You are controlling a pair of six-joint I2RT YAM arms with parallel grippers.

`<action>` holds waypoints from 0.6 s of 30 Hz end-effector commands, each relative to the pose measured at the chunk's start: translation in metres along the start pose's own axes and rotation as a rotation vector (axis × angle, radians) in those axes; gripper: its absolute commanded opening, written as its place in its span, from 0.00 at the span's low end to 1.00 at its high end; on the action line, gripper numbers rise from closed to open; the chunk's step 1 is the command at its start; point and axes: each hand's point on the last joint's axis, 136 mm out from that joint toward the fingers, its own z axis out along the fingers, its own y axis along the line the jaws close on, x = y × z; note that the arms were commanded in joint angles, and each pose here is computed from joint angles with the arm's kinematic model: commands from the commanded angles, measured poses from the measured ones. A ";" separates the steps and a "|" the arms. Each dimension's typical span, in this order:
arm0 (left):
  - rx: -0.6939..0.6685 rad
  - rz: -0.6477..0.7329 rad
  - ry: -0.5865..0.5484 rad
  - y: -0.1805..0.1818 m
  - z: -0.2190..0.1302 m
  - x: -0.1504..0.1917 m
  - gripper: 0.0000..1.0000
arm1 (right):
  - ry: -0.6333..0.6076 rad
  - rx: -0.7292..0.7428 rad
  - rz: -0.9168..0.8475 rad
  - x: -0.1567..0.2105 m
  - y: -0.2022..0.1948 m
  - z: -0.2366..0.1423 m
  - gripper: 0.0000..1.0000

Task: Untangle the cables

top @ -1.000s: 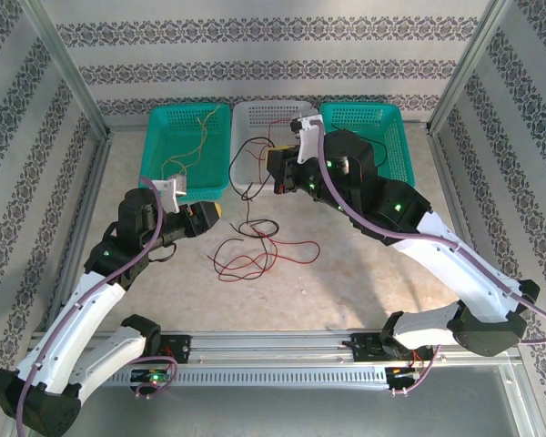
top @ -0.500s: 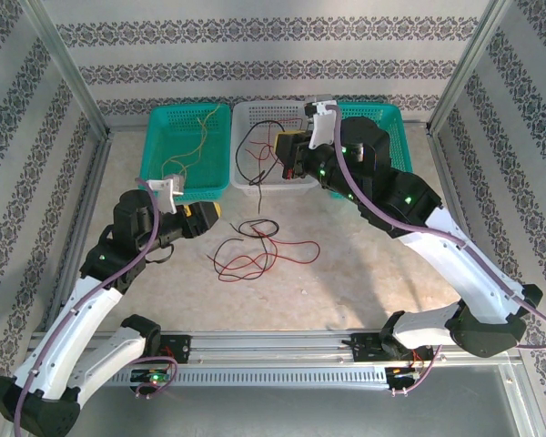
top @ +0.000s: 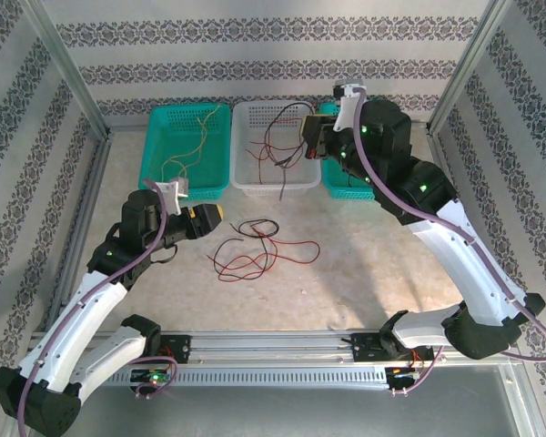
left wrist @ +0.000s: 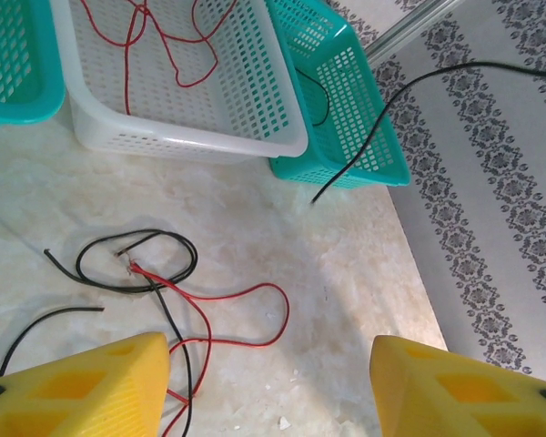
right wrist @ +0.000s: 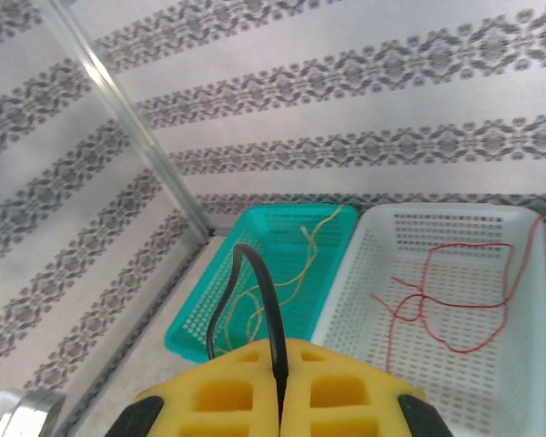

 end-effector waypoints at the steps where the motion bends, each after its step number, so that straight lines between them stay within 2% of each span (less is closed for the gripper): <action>1: -0.008 -0.017 -0.016 0.004 0.000 0.001 0.59 | -0.046 0.100 -0.005 -0.022 -0.027 -0.014 0.00; 10: -0.020 -0.083 0.009 0.018 0.016 0.012 0.58 | -0.025 0.377 0.123 -0.035 -0.145 -0.001 0.00; 18: -0.032 -0.112 0.028 0.027 0.031 0.018 0.56 | 0.023 0.429 0.227 -0.045 -0.221 0.039 0.01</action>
